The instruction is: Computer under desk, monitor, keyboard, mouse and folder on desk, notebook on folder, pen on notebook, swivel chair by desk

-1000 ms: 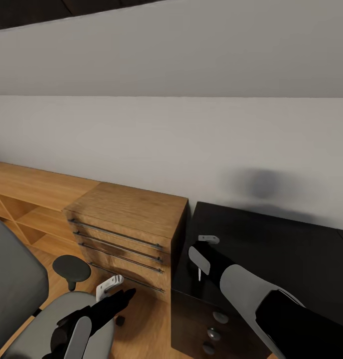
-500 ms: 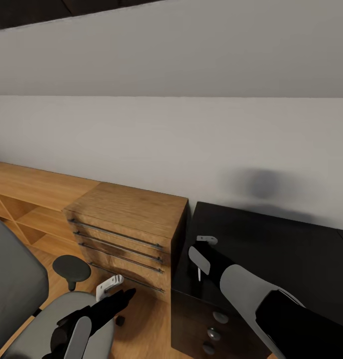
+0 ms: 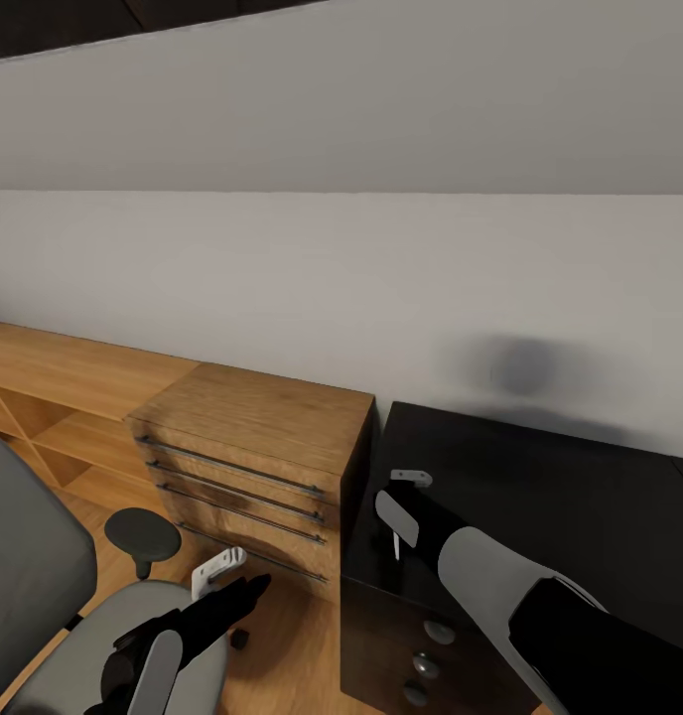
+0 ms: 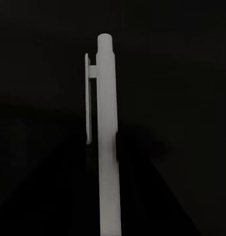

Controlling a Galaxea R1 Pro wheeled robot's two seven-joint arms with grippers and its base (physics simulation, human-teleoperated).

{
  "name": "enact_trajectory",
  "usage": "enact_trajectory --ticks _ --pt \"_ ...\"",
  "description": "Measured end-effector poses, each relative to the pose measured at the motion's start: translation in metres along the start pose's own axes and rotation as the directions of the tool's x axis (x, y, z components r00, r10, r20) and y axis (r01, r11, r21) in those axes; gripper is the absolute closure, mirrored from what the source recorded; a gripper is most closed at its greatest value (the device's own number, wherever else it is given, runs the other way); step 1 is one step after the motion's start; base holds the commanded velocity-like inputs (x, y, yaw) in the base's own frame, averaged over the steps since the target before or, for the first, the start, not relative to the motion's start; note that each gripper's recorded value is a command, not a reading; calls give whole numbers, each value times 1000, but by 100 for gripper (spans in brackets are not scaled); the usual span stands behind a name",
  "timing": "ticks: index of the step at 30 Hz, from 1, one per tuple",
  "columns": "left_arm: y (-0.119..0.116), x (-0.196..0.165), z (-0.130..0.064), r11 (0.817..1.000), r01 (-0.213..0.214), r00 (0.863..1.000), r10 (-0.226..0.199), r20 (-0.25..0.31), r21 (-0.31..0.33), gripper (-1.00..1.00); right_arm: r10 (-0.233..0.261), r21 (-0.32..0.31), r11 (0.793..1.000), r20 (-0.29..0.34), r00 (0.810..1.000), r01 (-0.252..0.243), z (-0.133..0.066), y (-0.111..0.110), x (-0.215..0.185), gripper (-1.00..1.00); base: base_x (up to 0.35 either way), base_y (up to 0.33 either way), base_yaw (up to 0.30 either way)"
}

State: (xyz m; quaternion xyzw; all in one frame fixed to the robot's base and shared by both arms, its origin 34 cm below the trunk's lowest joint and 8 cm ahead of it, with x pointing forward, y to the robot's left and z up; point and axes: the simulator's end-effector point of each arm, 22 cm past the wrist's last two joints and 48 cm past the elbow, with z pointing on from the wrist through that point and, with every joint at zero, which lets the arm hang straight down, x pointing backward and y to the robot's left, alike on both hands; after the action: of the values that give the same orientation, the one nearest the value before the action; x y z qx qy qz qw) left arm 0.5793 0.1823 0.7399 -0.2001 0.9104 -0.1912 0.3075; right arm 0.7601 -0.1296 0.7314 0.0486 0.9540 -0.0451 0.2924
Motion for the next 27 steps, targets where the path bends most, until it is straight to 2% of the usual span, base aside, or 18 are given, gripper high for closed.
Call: enact_trajectory --ticks 12,25,27 --pt "0 0 0 1000 0 1000 0 1 0 -100 2 0 1000 0 1000 -2 0 0 0 100 0 0 0" --pt "-8 -10 -15 1000 -2 1000 2 1 -8 -100 4 -2 1000 2 1000 -4 -18 0 -13 100 0 0 0" --pt "-10 -11 -17 1000 -6 1000 6 0 -8 -100 8 -25 1000 22 1000 -7 -26 9 -24 100 -96 0 0"
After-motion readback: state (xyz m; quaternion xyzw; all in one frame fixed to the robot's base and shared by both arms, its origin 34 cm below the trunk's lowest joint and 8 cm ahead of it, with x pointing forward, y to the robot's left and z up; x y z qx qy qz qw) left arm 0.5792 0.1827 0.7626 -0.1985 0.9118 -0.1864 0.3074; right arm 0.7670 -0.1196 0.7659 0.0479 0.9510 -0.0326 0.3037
